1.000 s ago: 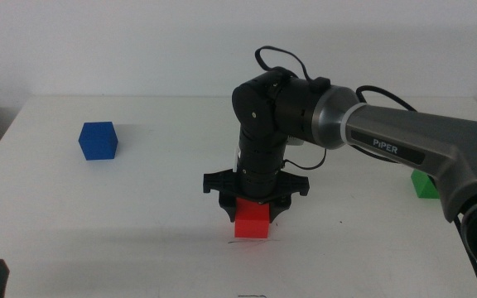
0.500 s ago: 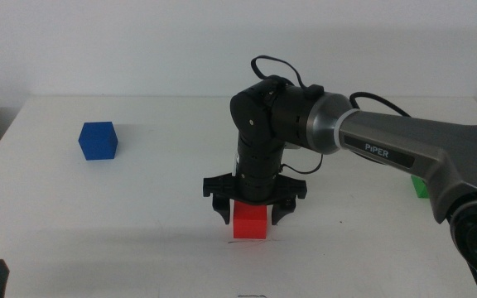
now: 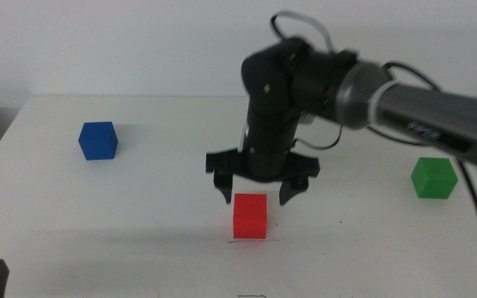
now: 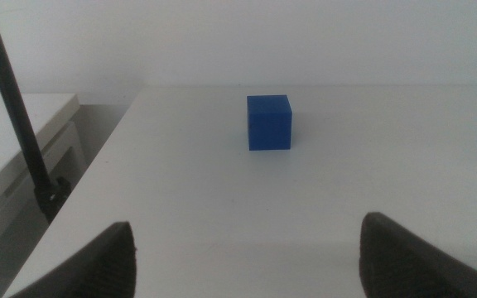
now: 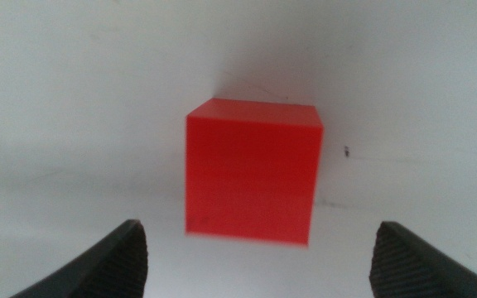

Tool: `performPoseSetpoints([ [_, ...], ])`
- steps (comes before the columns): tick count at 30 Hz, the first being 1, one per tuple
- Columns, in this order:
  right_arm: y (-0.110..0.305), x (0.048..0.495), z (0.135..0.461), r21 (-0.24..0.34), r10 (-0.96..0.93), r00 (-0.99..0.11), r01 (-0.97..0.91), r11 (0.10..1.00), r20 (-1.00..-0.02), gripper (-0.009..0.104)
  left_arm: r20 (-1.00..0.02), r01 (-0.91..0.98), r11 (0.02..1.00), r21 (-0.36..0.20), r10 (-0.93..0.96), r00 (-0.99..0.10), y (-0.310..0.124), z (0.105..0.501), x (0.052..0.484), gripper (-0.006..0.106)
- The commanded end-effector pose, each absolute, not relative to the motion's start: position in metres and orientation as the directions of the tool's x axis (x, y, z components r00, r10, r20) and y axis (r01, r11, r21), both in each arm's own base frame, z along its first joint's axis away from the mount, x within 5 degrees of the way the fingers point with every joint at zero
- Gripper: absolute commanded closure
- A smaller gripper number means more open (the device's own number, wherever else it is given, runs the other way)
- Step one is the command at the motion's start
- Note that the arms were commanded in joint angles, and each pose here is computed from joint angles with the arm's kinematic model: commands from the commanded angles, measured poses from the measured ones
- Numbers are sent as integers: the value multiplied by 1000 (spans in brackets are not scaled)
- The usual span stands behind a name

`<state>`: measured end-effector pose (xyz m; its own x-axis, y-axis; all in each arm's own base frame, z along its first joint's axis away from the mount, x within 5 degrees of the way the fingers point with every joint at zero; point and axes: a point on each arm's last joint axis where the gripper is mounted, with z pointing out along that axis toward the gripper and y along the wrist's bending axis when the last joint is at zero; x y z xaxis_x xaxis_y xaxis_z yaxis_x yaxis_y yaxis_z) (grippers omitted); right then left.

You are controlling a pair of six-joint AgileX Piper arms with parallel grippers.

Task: Stack red cubes first, then green, then blue cubes in a specific spot.

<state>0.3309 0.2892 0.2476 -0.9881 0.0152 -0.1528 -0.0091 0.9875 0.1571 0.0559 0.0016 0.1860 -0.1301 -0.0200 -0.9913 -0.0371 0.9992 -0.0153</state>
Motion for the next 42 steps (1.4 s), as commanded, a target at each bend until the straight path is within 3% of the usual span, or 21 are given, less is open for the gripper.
performPoseSetpoints([
  [1, 277, 320, 305, 219, 14, -965, -45, 975, -262, 6, -999, -35, 999, -25, -26, -20, 2, 195, 55, 10],
  [8, 236, 312, 363, 223, -33, -917, -132, 966, -397, 6, -999, -35, 999, -25, -26, -20, 2, 195, 55, 10],
  [14, 164, 325, 393, 127, -15, -870, -89, 988, -492, 6, -999, -35, 999, -25, -26, -20, 2, 195, 55, 10],
  [17, 129, 325, 395, 121, 56, -855, -8, 993, -516, 6, -999, -35, 999, -25, -26, -20, 2, 195, 55, 10],
  [23, 60, 319, 376, 184, 226, -851, 155, 971, -474, 6, -999, -35, 999, -25, -26, -20, 2, 195, 55, 10],
  [27, 30, 323, 353, 127, 171, -893, 130, 983, -416, 6, -999, -35, 999, -25, -26, -20, 2, 195, 55, 10],
  [31, 19, 336, 339, 69, 89, -897, 65, 995, -432, 6, -999, -35, 999, -25, -26, -20, 2, 195, 55, 10],
  [42, 9, 378, 280, 30, 57, -928, 50, 998, -369, 6, -999, -35, 999, -25, -26, -20, 2, 195, 55, 10],
])
